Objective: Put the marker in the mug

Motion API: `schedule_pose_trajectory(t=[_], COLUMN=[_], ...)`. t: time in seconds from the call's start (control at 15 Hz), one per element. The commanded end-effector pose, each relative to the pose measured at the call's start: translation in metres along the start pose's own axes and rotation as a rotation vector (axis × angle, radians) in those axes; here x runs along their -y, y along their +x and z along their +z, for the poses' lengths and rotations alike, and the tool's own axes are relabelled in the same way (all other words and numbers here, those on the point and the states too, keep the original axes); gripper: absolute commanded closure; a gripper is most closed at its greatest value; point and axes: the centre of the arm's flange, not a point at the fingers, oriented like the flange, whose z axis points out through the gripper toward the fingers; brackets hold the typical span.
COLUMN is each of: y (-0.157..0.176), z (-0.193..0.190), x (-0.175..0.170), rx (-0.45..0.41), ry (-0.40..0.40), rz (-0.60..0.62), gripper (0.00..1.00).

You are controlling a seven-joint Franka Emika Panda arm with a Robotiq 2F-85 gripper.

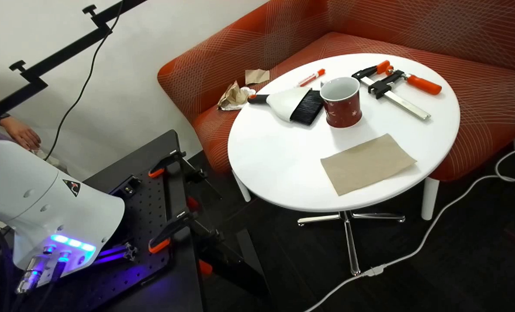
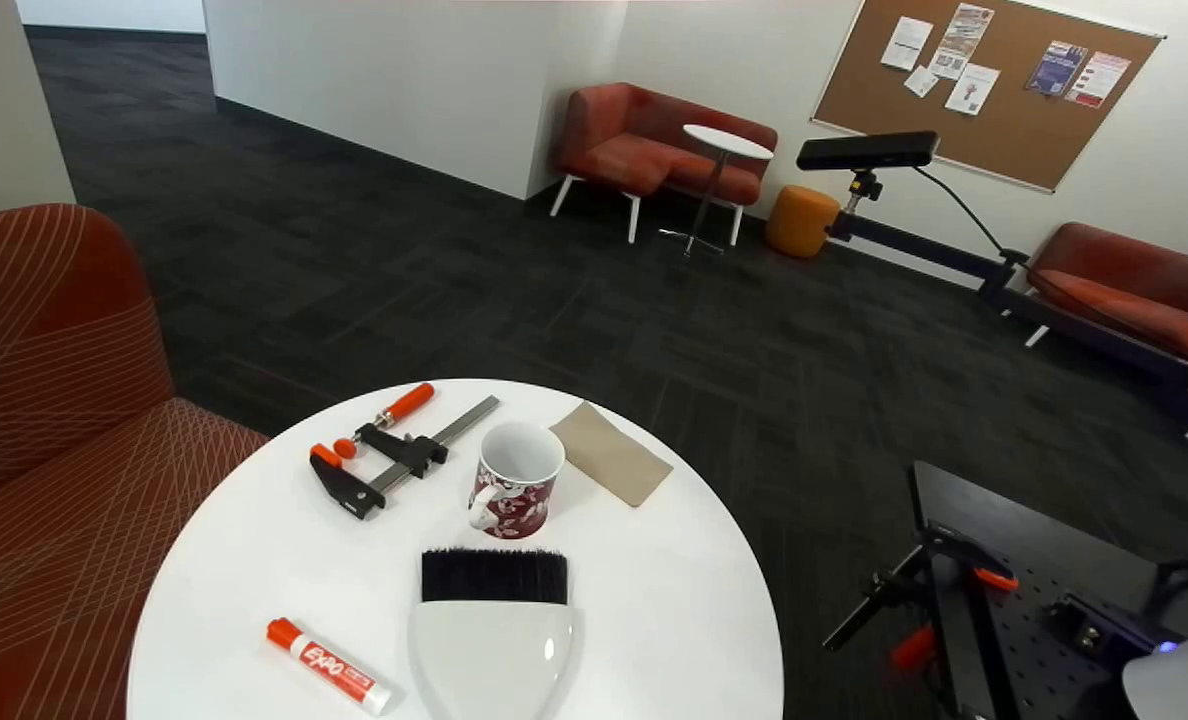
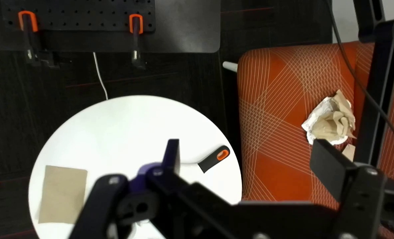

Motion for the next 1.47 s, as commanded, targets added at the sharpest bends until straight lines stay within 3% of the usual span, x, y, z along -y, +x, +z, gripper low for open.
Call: schedule_pose_trajectory(t=[0.0,0.47,0.8,1.13,1.4], y=[0.041,0.135,0.184,0.208,0.200], z=[0.017,0.080,0.137,0.188,0.201], x=[-0.006,-0.014,-0.010,-0.006,-0.010], rx=[-0.073,-0.212,-0.258,-0.242,-0.210], ry=[-0.027,-0.028,-0.025,-0.052,-0.061], rz=[0.037,0.062,0.061,0.059,0.045], gripper=[0.00,0.00,0.00,0.00,0.00])
